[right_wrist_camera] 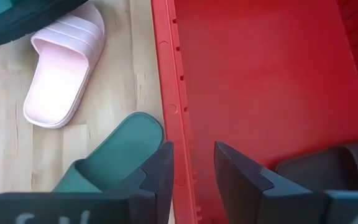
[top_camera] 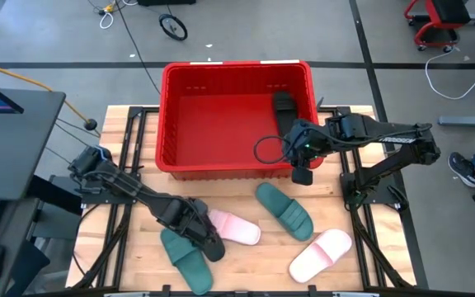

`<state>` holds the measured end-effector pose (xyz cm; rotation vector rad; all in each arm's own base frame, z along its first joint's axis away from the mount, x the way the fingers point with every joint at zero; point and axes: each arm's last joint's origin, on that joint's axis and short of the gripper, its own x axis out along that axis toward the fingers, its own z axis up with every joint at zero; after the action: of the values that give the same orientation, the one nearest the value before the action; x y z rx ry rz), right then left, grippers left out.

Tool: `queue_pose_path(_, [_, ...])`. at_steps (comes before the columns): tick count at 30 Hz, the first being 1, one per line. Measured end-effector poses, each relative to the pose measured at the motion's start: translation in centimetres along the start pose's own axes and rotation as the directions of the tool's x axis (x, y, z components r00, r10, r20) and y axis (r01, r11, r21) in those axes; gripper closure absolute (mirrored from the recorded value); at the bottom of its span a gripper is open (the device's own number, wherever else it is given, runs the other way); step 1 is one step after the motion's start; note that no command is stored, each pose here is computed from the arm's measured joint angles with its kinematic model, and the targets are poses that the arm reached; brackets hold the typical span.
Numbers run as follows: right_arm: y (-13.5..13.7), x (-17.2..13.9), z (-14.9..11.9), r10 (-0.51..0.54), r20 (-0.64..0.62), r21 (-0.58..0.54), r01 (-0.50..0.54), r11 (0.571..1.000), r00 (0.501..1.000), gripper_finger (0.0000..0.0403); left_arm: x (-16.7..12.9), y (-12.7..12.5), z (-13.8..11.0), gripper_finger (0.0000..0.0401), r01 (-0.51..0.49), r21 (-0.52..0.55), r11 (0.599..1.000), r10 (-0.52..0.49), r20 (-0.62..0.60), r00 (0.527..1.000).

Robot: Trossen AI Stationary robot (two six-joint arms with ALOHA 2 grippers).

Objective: Pick and place slides into bin
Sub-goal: Put the black slide into the container

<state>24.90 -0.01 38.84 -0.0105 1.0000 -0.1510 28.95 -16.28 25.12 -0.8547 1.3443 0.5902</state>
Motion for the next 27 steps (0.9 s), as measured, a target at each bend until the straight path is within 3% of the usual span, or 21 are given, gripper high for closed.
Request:
queue_pose_path(9, [0.0,0.0,0.0,0.000,0.003,0.000,0.000,1.000,1.000,0.0283,2.3,0.3,0.2,0.0202,-0.158,-0.005,0.987,0.158,-0.004,0.988])
queue_pose_path(15, [0.0,0.0,0.1,0.001,0.007,0.001,-0.001,1.000,1.000,0.0283,3.3,1.2,0.7,0.0213,-0.300,-0.082,0.950,0.299,-0.019,0.954])
queue_pose_path(19, [0.0,0.0,0.1,0.001,0.008,0.001,-0.001,1.000,1.000,0.0283,3.3,1.4,1.1,0.0261,-0.312,-0.082,0.947,0.311,-0.021,0.950])
queue_pose_path(24, [0.0,0.0,0.1,0.001,0.008,0.001,-0.001,1.000,1.000,0.0283,2.8,0.8,1.4,0.0379,-0.272,-0.013,0.962,0.271,-0.041,0.962])
queue_pose_path(27, [0.0,0.0,0.1,0.001,0.009,0.001,-0.001,1.000,1.000,0.0283,0.9,-0.7,1.6,0.0384,-0.173,0.059,0.983,0.175,-0.033,0.984])
